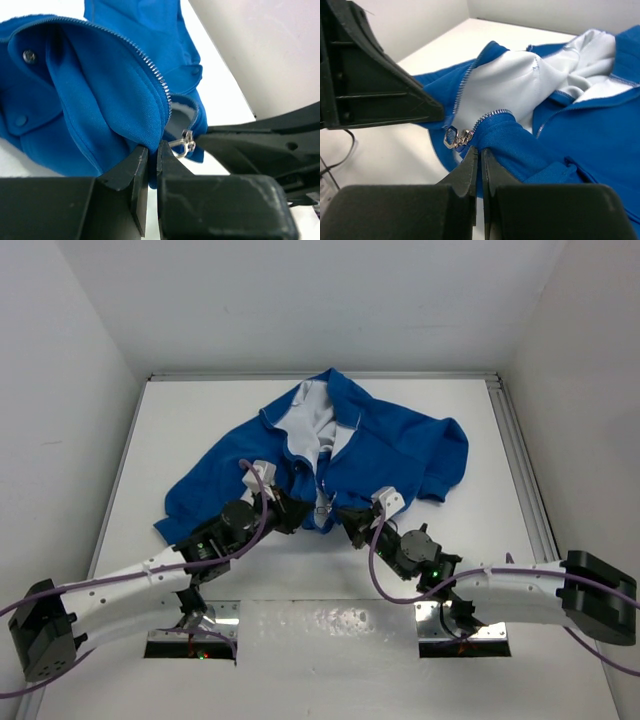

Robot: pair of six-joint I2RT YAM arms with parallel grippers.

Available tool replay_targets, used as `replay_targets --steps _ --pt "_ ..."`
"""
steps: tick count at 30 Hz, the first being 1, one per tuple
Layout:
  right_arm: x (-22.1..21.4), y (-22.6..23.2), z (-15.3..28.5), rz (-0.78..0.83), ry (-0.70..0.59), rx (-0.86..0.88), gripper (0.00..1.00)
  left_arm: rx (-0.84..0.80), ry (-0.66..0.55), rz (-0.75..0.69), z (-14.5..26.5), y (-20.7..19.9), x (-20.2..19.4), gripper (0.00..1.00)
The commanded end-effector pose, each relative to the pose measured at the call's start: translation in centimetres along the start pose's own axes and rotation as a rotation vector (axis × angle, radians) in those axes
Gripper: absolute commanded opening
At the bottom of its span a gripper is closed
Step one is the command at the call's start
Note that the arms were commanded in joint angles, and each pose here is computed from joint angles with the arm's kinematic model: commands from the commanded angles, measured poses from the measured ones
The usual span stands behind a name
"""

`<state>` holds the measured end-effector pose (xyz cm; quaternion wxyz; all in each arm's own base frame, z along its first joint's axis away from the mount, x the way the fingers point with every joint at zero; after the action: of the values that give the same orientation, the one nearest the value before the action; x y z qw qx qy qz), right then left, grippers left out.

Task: Zip up the jacket

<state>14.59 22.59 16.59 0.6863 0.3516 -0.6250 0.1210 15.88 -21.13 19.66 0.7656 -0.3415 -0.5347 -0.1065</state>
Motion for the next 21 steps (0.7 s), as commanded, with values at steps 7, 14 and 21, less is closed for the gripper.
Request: replay_targets --steps 7,14,21 --pt "3.1 2.3 0.6 -0.090 -0.119 0.156 0.00 -0.053 -0.142 -0.013 -1.2 -1.8 4.1 0.00" --pt "2.2 1.5 -0.7 -0.044 -0.053 0.027 0.00 -0.224 -0.115 0.013 -0.9 -4.3 4.6 0.00" --pt "0.6 -0.2 -1.1 -0.027 -0.042 -0.108 0.00 -0.257 -0.173 0.061 3.2 -5.4 5.8 0.00"
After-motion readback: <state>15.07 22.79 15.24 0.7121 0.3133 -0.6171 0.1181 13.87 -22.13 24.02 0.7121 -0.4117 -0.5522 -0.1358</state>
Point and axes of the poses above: each gripper's point midway between its finger pads, its own z axis back along the fingers, its own y axis along the line the jaws close on, x = y × z, the point moved 7 cm from there along z, back along the fingers, and after that the axes turned 10 degrees about -z, right-handed, at the moved point
